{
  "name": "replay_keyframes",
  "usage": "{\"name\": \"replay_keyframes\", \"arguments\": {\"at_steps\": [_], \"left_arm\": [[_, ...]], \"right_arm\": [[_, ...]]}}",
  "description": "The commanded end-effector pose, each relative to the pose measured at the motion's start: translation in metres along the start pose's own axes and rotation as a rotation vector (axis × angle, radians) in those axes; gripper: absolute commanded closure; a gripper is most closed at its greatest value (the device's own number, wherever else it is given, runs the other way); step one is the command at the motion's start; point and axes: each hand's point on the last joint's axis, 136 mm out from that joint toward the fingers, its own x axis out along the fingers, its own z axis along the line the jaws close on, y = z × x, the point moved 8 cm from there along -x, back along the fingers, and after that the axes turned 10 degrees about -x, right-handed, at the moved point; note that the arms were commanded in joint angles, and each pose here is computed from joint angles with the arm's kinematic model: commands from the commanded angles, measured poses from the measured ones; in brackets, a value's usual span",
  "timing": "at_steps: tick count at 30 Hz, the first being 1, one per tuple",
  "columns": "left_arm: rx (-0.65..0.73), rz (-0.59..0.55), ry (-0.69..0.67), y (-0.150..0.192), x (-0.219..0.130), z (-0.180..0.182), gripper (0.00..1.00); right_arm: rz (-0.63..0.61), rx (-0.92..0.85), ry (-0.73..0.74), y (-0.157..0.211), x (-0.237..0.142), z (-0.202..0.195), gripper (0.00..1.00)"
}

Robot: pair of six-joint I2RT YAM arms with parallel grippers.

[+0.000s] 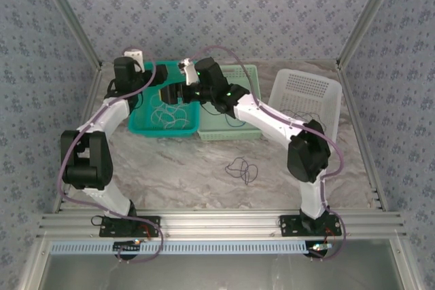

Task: Untangle the cables

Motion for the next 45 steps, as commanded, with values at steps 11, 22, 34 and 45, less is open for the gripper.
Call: {"name": "replay_keyframes", "arguments": {"at_steps": [11, 22, 34, 45], "left_arm": [[0.079, -0.207, 0.206, 0.006, -0.104, -0.081, 0.01], [0.065, -0.077, 0.31, 0.081, -0.128, -0.113, 0.01], [0.066, -0.051, 0.302, 0.102, -0.138, -0.118, 0.01], [0.091, -0.074, 0.31, 0.1, -0.15, -0.114, 0.01]], "right_arm": [[0.403, -0.115, 0.425, 0.166, -0.172, -0.021, 0.33], [0.486, 0.182, 0.534, 0.257, -0.203, -0.036, 0.34], [0.594, 0.21, 0.509, 0.285, -0.174, -0.043, 0.56], [0.407, 0.092, 0.42, 0.247, -0.203, -0.016, 1.0]]}}
